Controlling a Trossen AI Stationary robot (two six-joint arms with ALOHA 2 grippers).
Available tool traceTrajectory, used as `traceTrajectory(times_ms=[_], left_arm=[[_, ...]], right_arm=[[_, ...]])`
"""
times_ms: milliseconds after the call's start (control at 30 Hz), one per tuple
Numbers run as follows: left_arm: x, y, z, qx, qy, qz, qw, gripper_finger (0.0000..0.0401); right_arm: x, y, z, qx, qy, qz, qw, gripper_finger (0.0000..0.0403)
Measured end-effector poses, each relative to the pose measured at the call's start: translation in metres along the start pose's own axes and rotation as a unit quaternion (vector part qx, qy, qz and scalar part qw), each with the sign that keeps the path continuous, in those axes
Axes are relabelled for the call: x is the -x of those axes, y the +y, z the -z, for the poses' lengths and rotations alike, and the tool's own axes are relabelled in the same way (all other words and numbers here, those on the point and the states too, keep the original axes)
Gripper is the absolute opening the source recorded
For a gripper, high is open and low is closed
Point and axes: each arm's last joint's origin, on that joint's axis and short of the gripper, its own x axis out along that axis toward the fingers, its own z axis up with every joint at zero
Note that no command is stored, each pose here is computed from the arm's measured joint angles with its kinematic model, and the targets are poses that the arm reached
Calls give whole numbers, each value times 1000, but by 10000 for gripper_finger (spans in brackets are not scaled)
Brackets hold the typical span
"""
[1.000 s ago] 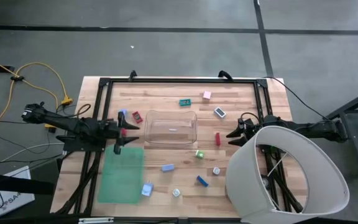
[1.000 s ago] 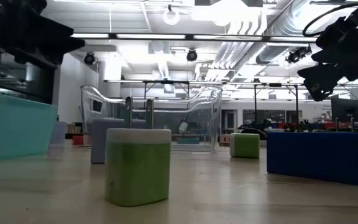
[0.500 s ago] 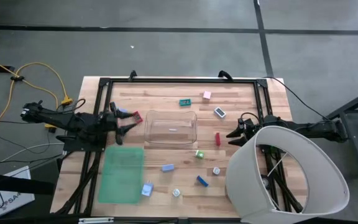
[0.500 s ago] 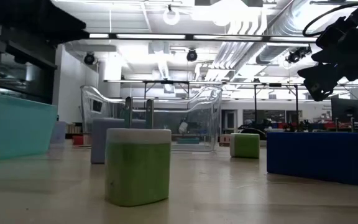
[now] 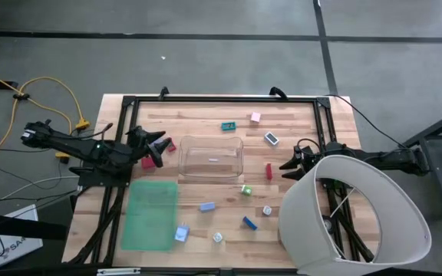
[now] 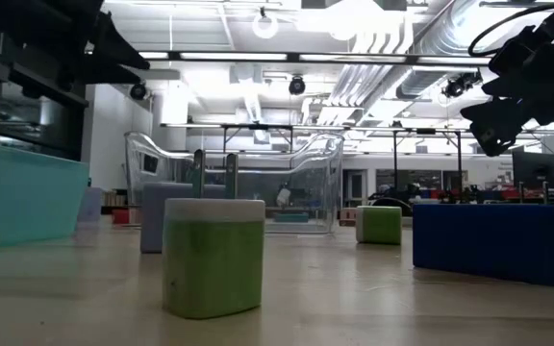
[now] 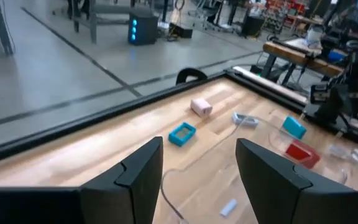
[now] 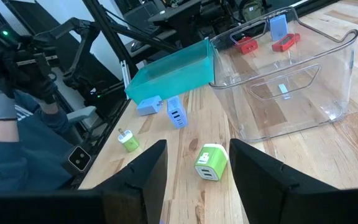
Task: Pick & Place Office items
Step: Put the top red digital clock into the green bin
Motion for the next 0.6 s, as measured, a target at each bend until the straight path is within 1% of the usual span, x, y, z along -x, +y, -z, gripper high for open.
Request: traceTrajectory(times_ms=[100, 200, 333, 467, 600], left_arm=[[-1, 2, -3, -15, 18, 5, 1000, 195], [0, 6, -12, -29, 45, -14, 999, 195], [0, 10, -25, -24, 92, -40, 995, 195], [-4, 14, -29, -12, 153, -73, 986, 195], [-14, 19, -28, 11, 217, -107, 970, 195]], right_arm=[[0, 0, 0, 0, 0, 0, 1000, 161], [0, 0, 0, 0, 0, 0, 1000, 161], [0, 0, 0, 0, 0, 0, 1000, 161], [0, 0, 0, 0, 0, 0, 1000, 161], [0, 0, 0, 0, 0, 0, 1000, 161]])
